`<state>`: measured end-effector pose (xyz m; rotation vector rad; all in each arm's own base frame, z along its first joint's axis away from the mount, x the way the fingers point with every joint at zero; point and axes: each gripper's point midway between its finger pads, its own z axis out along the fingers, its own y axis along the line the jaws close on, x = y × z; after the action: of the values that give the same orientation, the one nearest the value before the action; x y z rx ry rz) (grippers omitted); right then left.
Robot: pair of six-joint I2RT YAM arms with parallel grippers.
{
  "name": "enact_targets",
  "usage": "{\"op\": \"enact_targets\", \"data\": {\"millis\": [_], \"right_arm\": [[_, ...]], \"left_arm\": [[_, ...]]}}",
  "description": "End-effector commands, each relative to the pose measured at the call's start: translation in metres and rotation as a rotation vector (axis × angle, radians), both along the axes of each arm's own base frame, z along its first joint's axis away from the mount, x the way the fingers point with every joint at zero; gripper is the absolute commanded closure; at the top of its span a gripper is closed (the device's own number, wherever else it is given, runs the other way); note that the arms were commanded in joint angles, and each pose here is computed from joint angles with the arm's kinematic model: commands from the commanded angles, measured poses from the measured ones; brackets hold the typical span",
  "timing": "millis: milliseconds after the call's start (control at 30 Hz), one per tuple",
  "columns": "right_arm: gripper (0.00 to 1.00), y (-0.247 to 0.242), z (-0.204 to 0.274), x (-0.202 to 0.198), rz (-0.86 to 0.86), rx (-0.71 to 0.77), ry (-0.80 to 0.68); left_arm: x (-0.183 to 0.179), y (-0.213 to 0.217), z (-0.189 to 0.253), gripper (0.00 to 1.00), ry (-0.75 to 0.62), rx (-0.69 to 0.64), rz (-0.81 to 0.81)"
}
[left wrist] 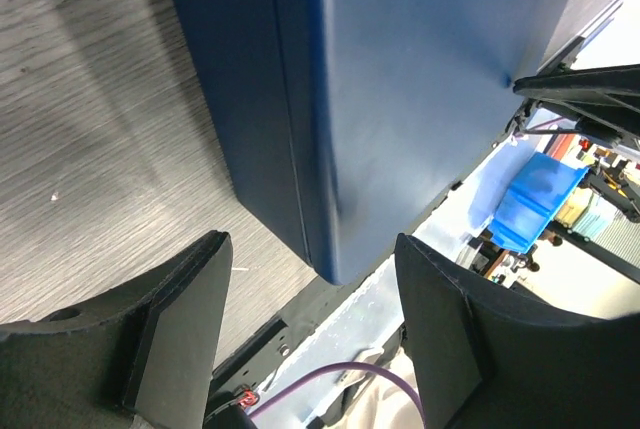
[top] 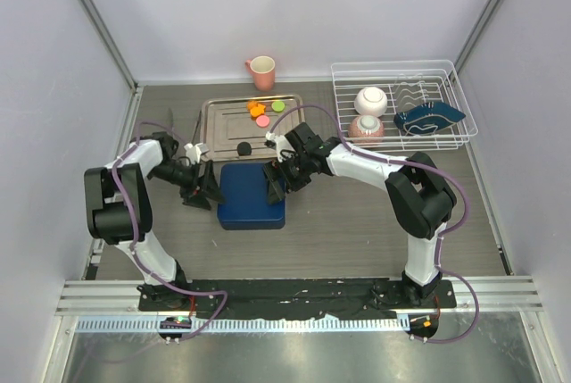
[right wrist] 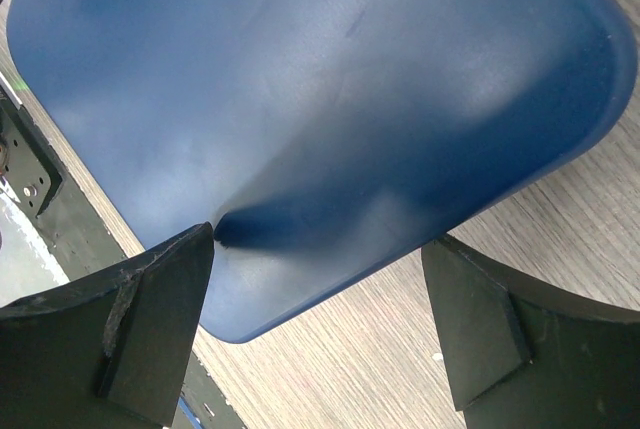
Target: Pack the cookies
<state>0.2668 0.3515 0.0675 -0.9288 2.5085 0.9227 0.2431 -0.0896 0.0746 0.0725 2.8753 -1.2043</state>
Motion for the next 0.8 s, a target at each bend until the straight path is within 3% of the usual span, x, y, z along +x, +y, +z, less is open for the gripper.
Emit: {"op": "enact_targets", "data": {"millis": [0,200,267,767], "right_arm": [[0.1,0.009,0.019,0.008,0.012,0.042,-0.066],[0.1,0.01,0.019,0.009,0.013,0.041,-0.063],[0.1,0.01,0.018,0.009,0.011,0.04,-0.061],[0.11,0.012,0.02,0.008,0.013,0.048,-0.052]], "left_arm": [[-0.004,0.002,-0.005,0.3,0.021,0.024,-0.017],[-0.005,0.001,-0.012,0.38,0.06,0.031,-0.005],[-0.005,0.001,-0.013,0.47,0.064,0.034,-0.006],[0.009,-0.018,-0.022,0.56,0.078,-0.001,0.018]]}}
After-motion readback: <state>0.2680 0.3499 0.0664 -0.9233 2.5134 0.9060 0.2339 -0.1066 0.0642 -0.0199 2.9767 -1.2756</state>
